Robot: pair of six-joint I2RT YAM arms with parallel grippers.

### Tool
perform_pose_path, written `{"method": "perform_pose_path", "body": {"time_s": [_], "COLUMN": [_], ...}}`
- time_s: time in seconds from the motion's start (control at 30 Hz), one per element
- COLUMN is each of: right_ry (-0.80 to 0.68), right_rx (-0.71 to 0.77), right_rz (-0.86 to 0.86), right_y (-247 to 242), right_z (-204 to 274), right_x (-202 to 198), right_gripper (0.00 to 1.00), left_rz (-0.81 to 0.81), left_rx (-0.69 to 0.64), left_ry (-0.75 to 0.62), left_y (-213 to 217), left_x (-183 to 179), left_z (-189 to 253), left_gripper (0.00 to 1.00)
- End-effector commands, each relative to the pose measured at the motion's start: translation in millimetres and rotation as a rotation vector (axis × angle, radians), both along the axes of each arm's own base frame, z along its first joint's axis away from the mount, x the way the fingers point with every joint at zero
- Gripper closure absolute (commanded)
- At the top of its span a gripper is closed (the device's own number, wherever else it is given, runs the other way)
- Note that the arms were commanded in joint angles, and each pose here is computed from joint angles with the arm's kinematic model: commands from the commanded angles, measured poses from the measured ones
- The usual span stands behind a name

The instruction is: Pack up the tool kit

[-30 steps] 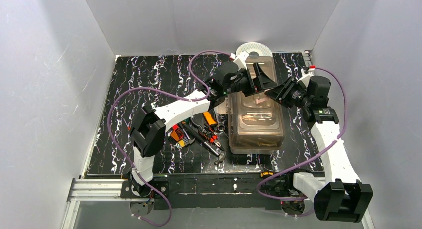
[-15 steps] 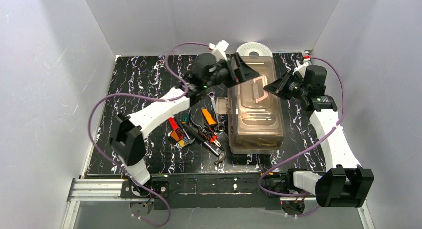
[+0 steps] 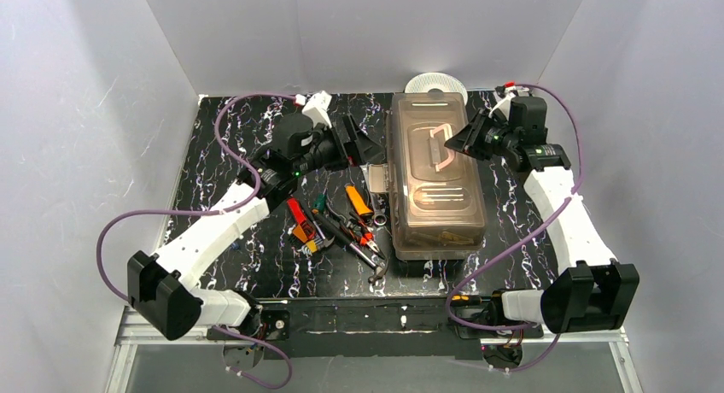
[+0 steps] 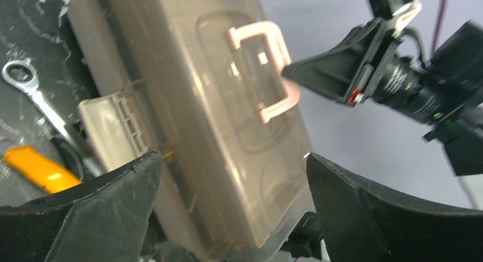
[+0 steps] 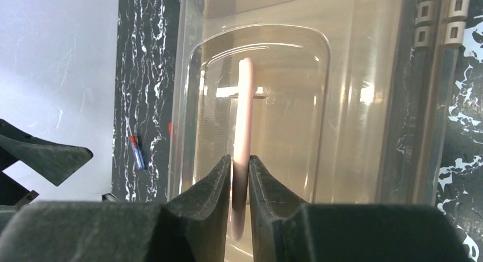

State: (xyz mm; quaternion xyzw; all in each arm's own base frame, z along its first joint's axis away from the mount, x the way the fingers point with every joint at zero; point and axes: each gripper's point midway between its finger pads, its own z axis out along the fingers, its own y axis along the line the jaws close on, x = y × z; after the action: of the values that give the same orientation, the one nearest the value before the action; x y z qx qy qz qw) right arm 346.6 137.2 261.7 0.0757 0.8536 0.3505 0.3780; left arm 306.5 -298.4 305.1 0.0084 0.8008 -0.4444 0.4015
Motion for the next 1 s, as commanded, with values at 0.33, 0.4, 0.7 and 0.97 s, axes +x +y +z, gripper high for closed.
{"method": "perform_pose_path", "body": {"time_s": [0.33,0.4,0.7,0.97], "right_ry": [-0.045,-0.050,-0.042,-0.039], "right_rx": [-0.092,-0.110,-0.181,-0.164], "right_rz": [0.000,-0.016,-0.030,0.001], "right_y": [15.0,12.2,7.4,14.0], "right_z": [10.1,13.1,16.8,25.3], "right_x": [22.5,25.6,25.7,21.6], "right_gripper": [0.67,0.65,0.93,0.79], "left_rz": [0.069,0.072,0.102,0.103], "left_rx": [0.173,0.188,0.253,0.276], "left_ry": [-0.016,-0.017,-0.023,-0.001], "left_y": [49.7,52.5,65.9,69.1], "left_x": [-21.4,-22.0,-23.0,-24.5], "left_z": [-32.4,-34.5,-49.8,-59.1], "left_gripper": [0.02,0.02,0.02,0.02]}}
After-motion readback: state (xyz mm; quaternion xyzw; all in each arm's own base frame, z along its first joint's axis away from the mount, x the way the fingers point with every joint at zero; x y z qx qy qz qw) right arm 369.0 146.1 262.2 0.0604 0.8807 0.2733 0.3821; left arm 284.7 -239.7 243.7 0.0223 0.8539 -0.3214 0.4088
